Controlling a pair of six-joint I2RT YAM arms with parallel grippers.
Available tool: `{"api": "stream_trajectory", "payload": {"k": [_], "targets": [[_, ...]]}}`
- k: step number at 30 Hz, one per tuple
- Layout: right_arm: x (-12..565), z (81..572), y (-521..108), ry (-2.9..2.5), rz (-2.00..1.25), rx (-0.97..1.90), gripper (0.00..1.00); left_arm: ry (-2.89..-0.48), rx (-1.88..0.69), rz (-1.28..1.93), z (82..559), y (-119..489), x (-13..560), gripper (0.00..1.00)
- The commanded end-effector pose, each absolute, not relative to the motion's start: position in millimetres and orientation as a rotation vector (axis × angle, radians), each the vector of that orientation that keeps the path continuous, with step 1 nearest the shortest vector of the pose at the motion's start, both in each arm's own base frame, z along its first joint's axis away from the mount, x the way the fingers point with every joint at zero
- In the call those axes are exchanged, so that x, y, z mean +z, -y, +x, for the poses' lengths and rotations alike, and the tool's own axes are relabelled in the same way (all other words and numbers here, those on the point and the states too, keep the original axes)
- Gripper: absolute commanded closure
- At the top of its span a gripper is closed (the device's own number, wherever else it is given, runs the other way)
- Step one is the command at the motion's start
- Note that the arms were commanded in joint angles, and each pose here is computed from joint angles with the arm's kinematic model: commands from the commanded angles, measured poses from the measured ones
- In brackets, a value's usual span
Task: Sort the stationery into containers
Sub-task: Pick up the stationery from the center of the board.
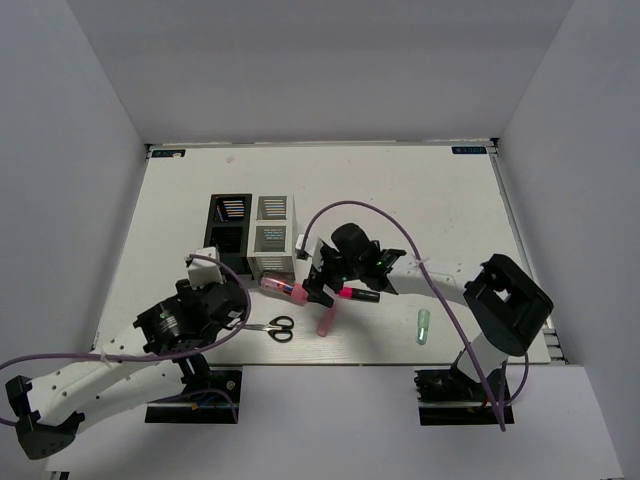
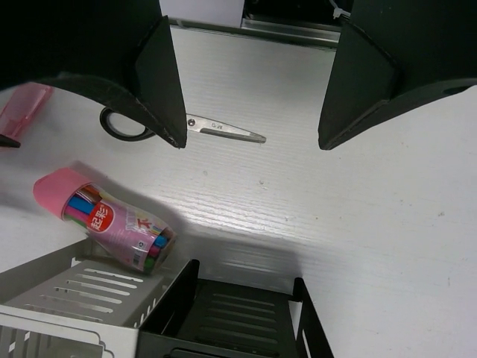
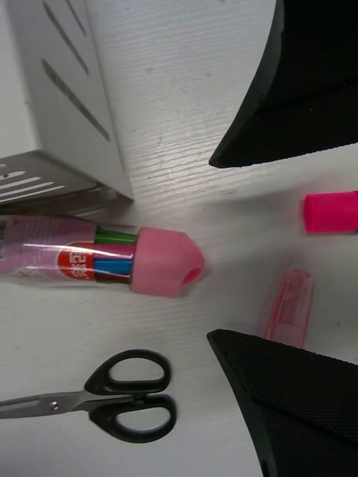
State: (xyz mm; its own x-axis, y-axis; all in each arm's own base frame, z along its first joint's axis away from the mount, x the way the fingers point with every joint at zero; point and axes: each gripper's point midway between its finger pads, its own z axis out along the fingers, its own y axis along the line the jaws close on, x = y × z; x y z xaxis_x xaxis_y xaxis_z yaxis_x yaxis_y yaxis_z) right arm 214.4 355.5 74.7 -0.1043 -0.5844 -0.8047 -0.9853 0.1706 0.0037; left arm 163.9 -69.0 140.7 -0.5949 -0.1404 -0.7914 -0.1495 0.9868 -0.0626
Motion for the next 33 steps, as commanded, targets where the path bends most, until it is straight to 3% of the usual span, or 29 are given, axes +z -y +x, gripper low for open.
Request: {"api": "stream_trajectory", "payload": {"k": [1,18,33], "targets": [[94,217,-376,-1.696,-1.408,0.781,0.1,-2.187,0.035,-0.259,163,59,142,0.18],[64,225,-390,-1.755,-1.337,0.732,0.1,-2.198,0.03,-0.292,160,58,141,0.18],[43,210,-401,-1.831,-1.302,0.806,0.27,-2.195,0.033,-0.301,161,57,142,0.18]]}}
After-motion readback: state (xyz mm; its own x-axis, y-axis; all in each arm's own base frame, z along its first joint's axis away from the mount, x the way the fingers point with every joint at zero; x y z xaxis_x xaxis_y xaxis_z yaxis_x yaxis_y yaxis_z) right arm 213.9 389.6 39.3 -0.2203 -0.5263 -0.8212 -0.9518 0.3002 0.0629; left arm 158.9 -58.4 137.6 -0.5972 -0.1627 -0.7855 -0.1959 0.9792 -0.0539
